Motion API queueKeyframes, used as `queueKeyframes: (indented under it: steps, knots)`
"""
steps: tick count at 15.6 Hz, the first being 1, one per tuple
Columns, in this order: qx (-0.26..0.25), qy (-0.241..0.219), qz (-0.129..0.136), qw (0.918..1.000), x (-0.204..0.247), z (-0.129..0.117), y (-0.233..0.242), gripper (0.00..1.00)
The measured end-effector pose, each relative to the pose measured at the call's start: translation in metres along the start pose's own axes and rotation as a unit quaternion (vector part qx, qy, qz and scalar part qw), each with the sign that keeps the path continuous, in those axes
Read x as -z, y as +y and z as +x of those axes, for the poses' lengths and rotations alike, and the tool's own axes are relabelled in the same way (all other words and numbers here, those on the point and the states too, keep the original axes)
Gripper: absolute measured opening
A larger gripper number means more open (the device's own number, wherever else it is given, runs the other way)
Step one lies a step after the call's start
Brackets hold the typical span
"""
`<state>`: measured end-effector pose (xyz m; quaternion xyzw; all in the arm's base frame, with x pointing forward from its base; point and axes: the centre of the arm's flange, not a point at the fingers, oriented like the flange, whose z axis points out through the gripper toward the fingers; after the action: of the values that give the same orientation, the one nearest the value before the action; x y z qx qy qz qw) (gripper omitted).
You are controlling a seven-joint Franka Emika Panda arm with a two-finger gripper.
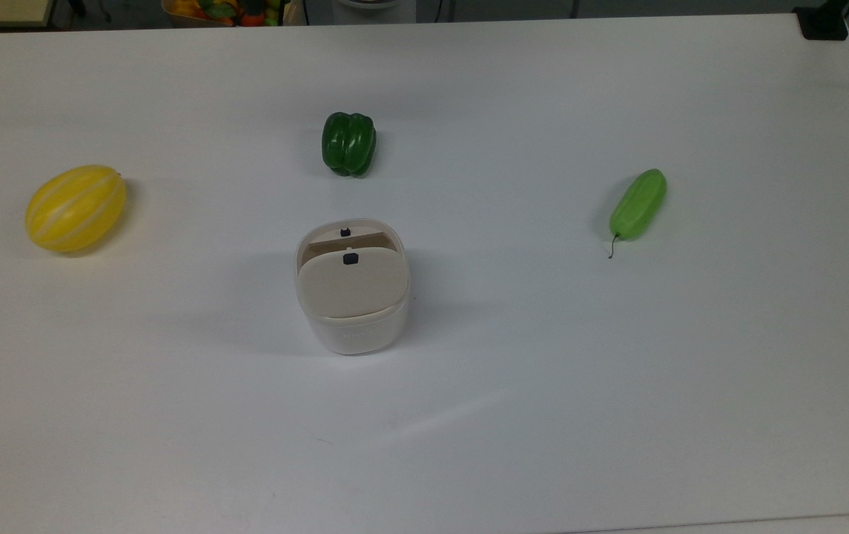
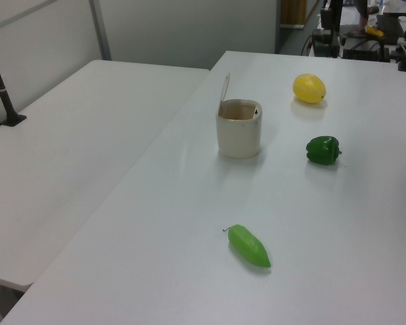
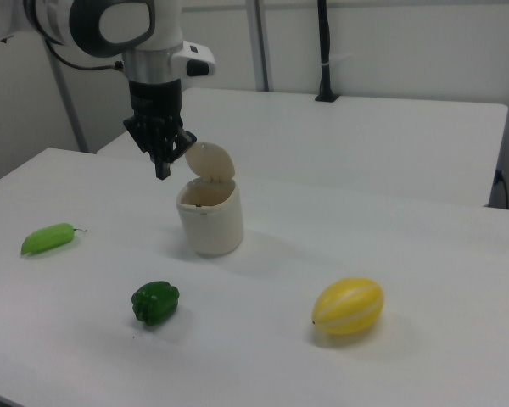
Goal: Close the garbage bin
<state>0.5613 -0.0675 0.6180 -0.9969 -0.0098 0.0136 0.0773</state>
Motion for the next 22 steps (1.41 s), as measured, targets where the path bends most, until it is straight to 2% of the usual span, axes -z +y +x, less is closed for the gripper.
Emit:
queueKeyframes:
  steps: [2, 5, 9, 11, 18, 22]
  knots:
    - [0.004, 0.015, 0.001, 0.9999, 0.008, 0.002, -0.004, 0.01]
    - [0.014, 0.086, 0.018, 0.9961, 0.026, 0.017, -0.015, 0.01]
    - [0.017, 0.186, 0.020, 0.9822, 0.036, 0.044, -0.021, 0.01]
    - [0.024, 0.222, 0.016, 0.9745, 0.032, 0.061, -0.032, 0.01]
    - [0.018, 0.306, 0.013, 0.9517, -0.017, 0.123, -0.059, 0.01]
    - [0.013, 0.318, 0.020, 0.9477, -0.033, 0.147, -0.059, 0.01]
